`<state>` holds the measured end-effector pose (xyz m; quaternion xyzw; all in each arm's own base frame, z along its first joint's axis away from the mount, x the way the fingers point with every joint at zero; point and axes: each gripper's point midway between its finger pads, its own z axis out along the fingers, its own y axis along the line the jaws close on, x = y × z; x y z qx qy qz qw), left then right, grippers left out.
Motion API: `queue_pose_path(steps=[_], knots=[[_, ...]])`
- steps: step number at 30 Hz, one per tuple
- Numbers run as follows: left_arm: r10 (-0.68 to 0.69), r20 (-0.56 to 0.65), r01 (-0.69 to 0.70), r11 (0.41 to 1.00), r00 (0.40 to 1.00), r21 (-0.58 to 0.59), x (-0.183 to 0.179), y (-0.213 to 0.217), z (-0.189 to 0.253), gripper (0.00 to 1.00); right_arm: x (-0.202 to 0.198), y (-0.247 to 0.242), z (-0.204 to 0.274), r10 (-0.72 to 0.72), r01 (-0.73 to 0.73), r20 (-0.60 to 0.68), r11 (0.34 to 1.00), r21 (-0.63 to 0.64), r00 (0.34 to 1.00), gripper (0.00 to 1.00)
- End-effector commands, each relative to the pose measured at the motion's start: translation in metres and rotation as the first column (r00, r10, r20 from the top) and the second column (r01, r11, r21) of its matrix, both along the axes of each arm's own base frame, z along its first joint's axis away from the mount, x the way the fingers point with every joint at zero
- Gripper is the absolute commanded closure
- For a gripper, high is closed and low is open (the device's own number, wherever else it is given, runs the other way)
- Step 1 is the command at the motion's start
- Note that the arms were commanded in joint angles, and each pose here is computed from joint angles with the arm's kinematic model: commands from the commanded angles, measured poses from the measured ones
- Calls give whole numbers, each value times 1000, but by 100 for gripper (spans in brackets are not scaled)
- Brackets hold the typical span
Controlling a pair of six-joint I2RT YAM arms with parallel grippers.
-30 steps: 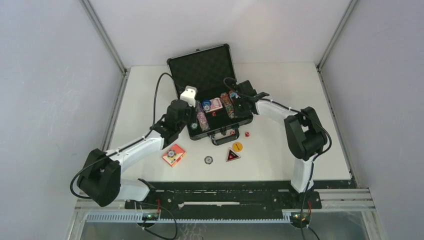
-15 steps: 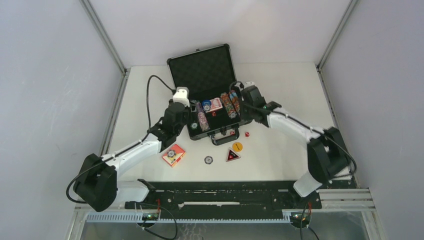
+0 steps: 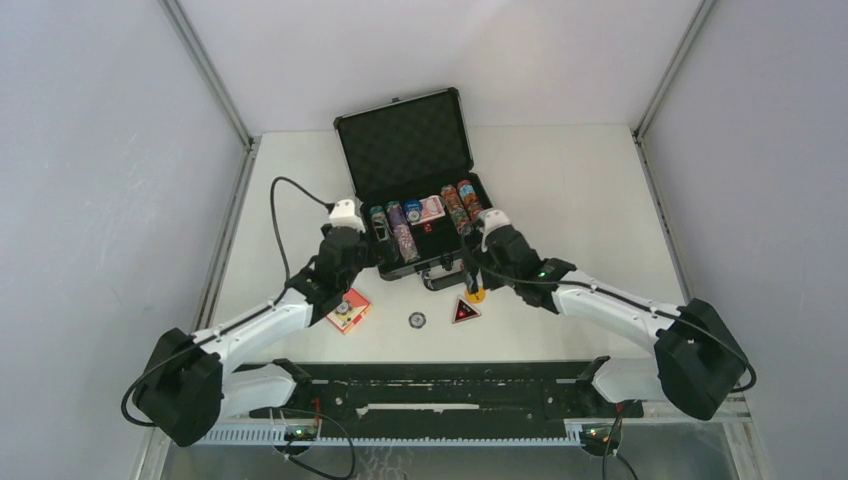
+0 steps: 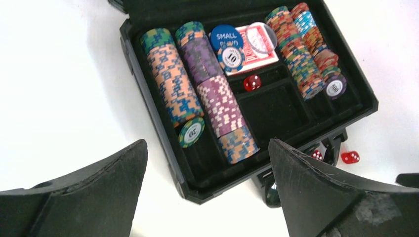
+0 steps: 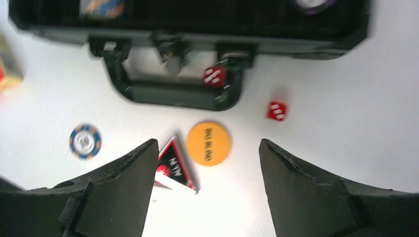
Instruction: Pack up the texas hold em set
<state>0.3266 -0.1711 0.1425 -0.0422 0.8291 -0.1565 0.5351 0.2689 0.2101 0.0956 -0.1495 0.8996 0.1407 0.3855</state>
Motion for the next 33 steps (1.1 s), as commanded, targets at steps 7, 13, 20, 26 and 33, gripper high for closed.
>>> queue_pose_path(steps=[7,13,20,26,33], knots=[[-21,111,31,995,994,-94,-13,1,21,4,-38,50,-28,292,-295,-61,954,-45,954,17],[49,96,-41,995,994,-86,-13,14,16,5,-43,79,-14,367,-369,-45,928,-46,929,18],[262,25,-258,961,965,-102,-14,56,6,10,-57,134,-19,440,-445,-68,891,-90,895,26],[336,-39,-338,932,941,-130,-20,76,-11,14,-68,158,-39,469,-481,-116,869,-114,876,32],[332,-47,-336,931,942,-144,-26,77,-14,15,-77,162,-59,462,-484,-167,865,-131,871,32]])
